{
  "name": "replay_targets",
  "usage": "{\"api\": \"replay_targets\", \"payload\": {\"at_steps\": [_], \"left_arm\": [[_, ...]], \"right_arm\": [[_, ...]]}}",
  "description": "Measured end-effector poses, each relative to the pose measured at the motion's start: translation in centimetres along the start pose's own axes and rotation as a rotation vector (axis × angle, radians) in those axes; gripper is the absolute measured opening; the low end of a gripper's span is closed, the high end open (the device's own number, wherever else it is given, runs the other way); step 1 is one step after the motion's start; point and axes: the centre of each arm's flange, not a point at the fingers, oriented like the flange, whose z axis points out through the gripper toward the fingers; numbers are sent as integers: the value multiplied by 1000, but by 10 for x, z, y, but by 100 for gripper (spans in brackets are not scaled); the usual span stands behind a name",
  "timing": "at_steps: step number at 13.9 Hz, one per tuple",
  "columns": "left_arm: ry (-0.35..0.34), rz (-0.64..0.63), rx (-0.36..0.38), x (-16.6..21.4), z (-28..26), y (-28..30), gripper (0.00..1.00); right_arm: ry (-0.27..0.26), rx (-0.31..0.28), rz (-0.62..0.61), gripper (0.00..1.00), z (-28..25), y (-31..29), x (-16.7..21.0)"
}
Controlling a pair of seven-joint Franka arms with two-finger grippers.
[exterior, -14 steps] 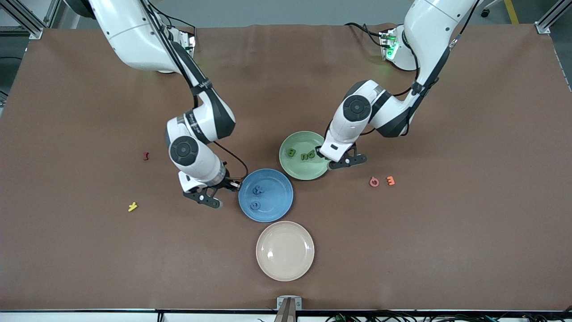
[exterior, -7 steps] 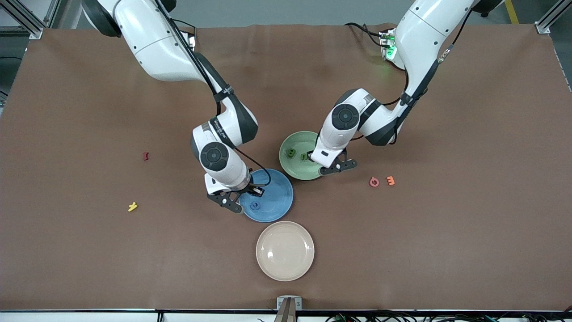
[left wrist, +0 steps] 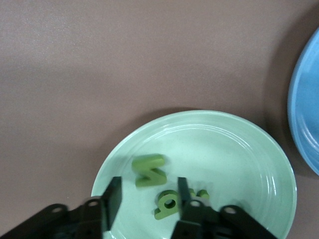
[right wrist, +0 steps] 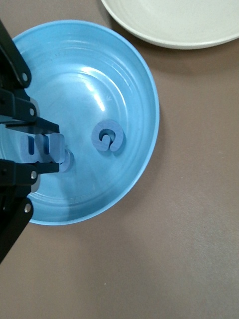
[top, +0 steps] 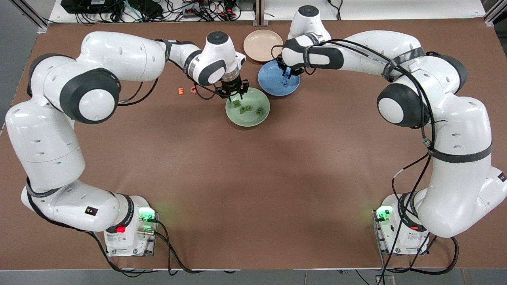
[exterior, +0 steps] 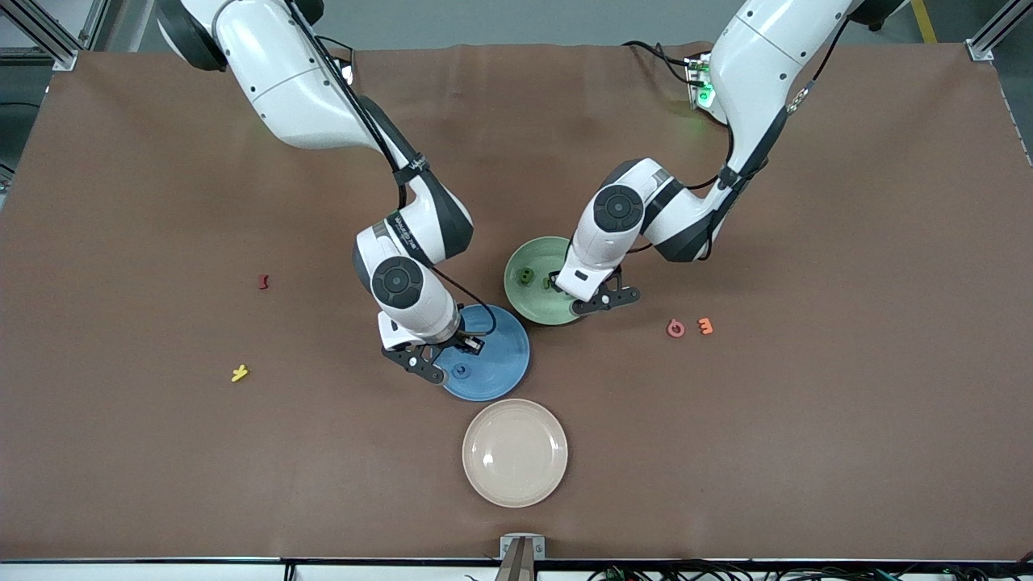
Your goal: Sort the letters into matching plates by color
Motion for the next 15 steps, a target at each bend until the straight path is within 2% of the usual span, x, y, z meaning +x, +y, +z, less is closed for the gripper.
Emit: {"api": "replay_targets", "payload": {"at_steps": [4, 6, 8, 10, 15], "left_arm": [[15, -13, -14, 10, -9, 0, 99], [35, -30, -23, 23, -24, -5, 100], [45, -19, 6, 36, -44, -17, 99], [35, 35, 62, 49, -69, -36, 99], [53, 99, 125, 75, -138, -80, 99]], "right_arm": [[-2, -3, 6, 27, 2, -3, -6], [-3, -3, 11, 27, 2, -4, -8], [-3, -4, 16, 27, 2, -5, -10], [-3, -4, 17, 42, 2, -6, -10], [-2, -3, 18, 92, 2, -6, -9]]}}
